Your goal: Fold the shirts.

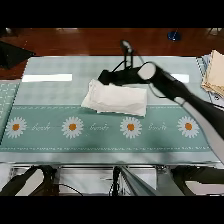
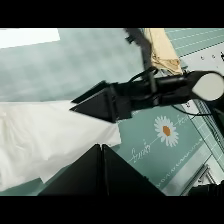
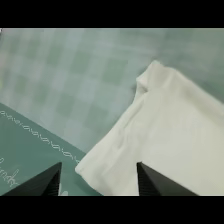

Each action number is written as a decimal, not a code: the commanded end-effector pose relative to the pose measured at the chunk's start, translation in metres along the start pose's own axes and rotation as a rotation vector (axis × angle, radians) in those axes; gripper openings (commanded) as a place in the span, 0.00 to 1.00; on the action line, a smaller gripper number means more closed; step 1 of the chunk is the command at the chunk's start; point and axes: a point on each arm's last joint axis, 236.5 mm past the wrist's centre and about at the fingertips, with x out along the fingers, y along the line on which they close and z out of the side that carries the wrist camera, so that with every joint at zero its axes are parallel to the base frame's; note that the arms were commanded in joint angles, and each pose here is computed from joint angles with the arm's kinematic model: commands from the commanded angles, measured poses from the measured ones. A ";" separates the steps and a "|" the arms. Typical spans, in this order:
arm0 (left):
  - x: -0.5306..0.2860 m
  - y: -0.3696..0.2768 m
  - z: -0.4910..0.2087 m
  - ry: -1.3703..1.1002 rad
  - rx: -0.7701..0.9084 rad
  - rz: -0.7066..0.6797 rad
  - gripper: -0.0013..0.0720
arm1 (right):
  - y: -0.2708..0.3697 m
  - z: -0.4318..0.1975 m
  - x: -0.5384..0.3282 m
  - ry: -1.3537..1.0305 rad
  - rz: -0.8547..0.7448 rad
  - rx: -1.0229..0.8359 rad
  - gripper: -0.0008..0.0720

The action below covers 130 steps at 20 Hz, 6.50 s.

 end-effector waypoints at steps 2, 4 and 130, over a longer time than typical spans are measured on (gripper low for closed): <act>0.010 0.025 -0.019 0.058 -0.053 0.031 0.06 | -0.141 -0.006 -0.148 0.178 -0.491 -0.062 0.74; 0.011 0.048 -0.031 0.111 -0.062 0.095 0.07 | -0.227 -0.045 -0.242 0.385 -0.818 0.022 0.72; 0.186 0.176 -0.098 0.457 0.059 0.669 1.00 | -0.265 -0.007 -0.213 0.253 -0.741 -0.021 0.61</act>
